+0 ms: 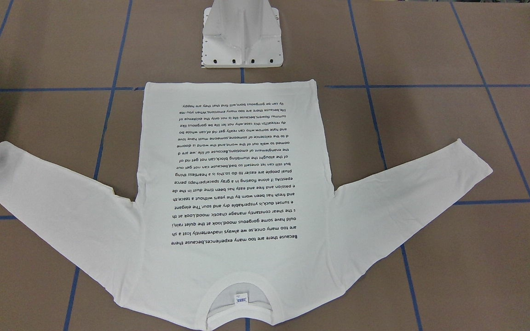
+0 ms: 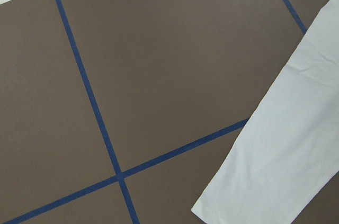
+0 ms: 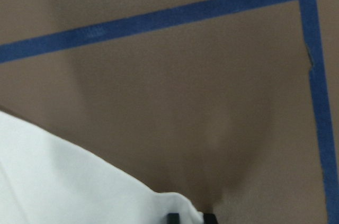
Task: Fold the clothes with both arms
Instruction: 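Move the right gripper toward the sleeve cuff nearest it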
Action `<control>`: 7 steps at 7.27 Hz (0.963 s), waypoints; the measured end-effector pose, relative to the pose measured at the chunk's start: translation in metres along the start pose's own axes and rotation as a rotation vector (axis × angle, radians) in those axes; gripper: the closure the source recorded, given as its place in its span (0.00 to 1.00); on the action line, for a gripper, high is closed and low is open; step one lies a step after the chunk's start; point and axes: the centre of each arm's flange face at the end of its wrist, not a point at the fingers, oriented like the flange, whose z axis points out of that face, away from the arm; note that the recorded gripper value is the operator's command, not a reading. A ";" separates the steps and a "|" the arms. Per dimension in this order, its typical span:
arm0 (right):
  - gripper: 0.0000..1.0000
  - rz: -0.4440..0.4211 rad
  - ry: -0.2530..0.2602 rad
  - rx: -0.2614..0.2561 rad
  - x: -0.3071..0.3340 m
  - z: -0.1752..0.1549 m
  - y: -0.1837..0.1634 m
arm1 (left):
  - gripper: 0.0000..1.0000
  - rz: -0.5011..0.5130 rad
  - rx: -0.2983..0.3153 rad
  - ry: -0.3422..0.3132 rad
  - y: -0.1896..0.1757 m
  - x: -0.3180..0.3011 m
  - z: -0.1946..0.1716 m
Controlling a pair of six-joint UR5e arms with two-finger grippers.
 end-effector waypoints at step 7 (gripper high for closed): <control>1.00 -0.020 -0.183 0.021 -0.084 -0.096 0.004 | 0.00 0.009 0.010 0.019 -0.003 0.007 -0.005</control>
